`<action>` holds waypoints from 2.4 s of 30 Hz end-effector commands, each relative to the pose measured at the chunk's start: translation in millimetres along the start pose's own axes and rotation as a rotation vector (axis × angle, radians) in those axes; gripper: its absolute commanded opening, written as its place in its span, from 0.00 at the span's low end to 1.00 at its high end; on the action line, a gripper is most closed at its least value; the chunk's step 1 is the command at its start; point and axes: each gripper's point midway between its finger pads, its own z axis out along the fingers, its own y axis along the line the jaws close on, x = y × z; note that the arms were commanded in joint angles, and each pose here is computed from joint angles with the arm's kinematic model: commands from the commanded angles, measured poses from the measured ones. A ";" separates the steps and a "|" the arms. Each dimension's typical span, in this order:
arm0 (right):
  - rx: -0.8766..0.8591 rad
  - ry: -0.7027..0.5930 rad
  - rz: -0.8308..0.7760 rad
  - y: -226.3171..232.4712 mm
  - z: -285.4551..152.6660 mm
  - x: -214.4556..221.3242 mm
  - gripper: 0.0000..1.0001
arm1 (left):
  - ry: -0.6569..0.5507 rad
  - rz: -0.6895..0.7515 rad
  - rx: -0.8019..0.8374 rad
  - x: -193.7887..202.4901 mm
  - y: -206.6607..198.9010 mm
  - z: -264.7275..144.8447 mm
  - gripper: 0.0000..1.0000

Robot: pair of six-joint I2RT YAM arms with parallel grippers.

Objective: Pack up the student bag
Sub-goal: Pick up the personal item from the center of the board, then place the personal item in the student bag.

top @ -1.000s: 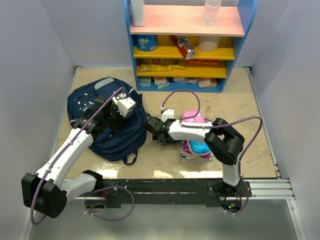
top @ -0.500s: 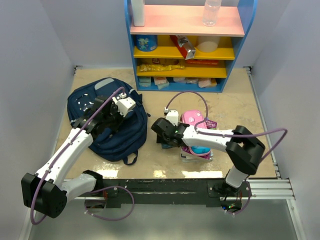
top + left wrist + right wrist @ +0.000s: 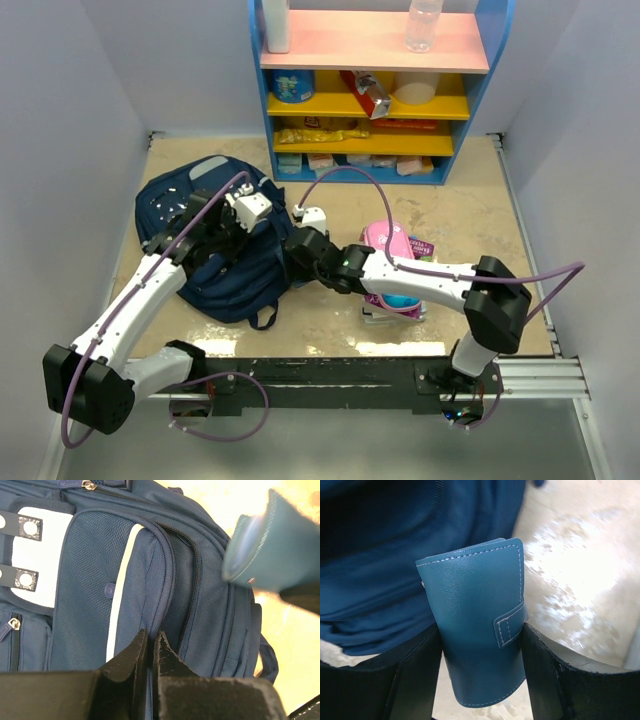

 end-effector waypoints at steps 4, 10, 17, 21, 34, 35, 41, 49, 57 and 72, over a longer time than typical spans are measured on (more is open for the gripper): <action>-0.120 -0.099 -0.036 48.4 0.8 -41.5 0.63 | -0.119 -0.009 0.019 -38.0 1.0 -9.9 0.00; -0.152 -0.097 -0.044 65.3 15.0 -44.8 0.63 | -0.118 -0.004 0.019 -37.1 0.5 -10.8 0.00; -0.207 -0.040 -0.041 88.2 33.3 -34.1 0.64 | -0.117 -0.009 0.031 -36.2 -2.2 -9.5 0.00; -0.245 -0.065 -0.027 100.7 27.5 -48.2 0.64 | -0.118 -0.003 0.031 -37.6 -2.2 -10.6 0.00; -0.328 -0.146 0.053 97.6 -24.8 -74.6 0.64 | -0.102 -0.007 0.038 -34.2 -3.9 -3.4 0.00; -0.326 -0.147 0.052 94.9 -26.7 -74.2 0.64 | -0.097 -0.005 0.036 -32.8 -3.6 -2.7 0.00; -0.330 -0.202 0.069 82.7 -47.3 -82.7 0.64 | -0.082 -0.006 0.042 -28.4 -5.8 1.3 0.00; -0.310 -0.236 0.064 75.0 -58.5 -93.5 0.65 | -0.073 -0.007 0.041 -25.7 -7.8 4.3 0.00; -0.241 -0.151 0.078 52.7 -31.3 -62.8 0.65 | -0.085 -0.002 0.027 -28.0 -5.7 -0.7 0.00; -0.254 -0.114 0.097 52.0 2.2 -50.6 0.64 | -0.111 -0.005 0.050 -37.5 -9.3 -4.8 0.00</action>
